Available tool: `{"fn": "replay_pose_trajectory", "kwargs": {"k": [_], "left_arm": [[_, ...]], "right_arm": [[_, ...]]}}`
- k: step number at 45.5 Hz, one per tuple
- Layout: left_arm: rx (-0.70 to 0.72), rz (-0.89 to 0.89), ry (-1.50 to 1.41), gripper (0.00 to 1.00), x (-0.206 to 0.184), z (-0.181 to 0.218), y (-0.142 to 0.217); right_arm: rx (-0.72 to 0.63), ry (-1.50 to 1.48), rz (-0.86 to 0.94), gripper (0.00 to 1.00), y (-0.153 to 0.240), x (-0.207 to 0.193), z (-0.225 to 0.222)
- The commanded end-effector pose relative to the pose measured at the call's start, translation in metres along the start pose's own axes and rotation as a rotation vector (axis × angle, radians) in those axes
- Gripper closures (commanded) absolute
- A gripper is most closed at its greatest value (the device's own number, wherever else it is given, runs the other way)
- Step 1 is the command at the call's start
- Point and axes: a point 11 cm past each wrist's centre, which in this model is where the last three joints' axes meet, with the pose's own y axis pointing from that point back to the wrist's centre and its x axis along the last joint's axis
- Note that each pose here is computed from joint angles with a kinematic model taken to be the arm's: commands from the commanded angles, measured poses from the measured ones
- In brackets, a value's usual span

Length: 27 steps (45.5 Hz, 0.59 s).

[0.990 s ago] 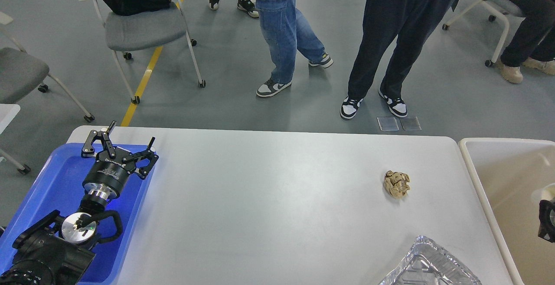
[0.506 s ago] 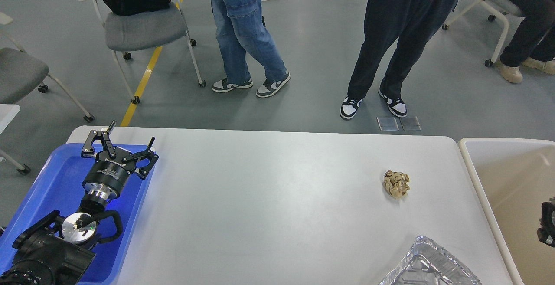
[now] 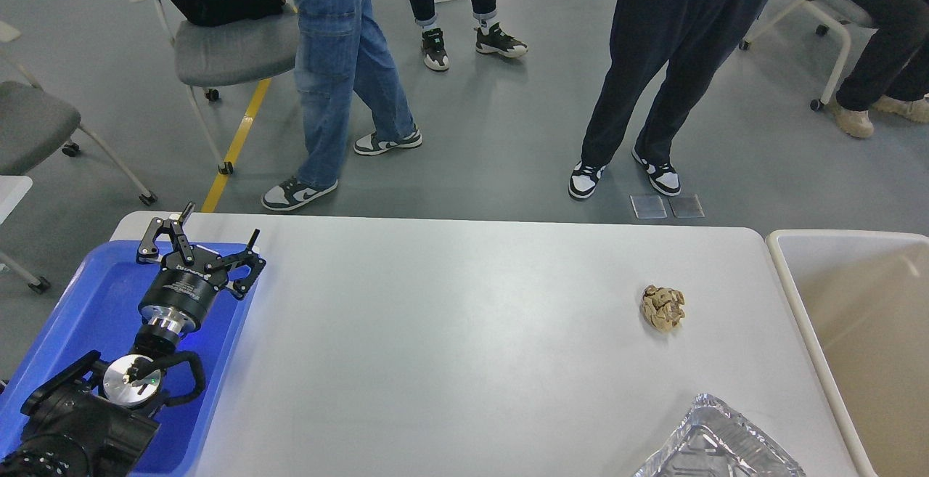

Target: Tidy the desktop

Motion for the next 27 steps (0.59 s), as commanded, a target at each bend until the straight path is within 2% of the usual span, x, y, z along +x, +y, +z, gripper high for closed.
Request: {"fn": "replay_pose_trajectory", "kwargs": {"k": [1, 11, 22, 27], "left_arm": [[-0.001, 0.0, 0.0, 0.0, 0.0, 0.0, 0.0], [0.001, 0.0, -0.003, 0.0, 0.0, 0.001, 0.0], [0.0, 0.0, -0.001, 0.0, 0.0, 0.0, 0.0], [0.002, 0.0, -0.001, 0.0, 0.0, 0.0, 0.0]], "right_arm": [[0.164, 0.212, -0.183, 0.0, 0.055, 0.01, -0.093], [0.343, 0.613, -0.283, 0.0, 0.123, -0.03, -0.172], [0.402, 1.052, -0.376, 0.0, 0.172, -0.08, -0.206], [0.439, 1.276, -0.457, 0.0, 0.202, -0.125, -0.215]]}}
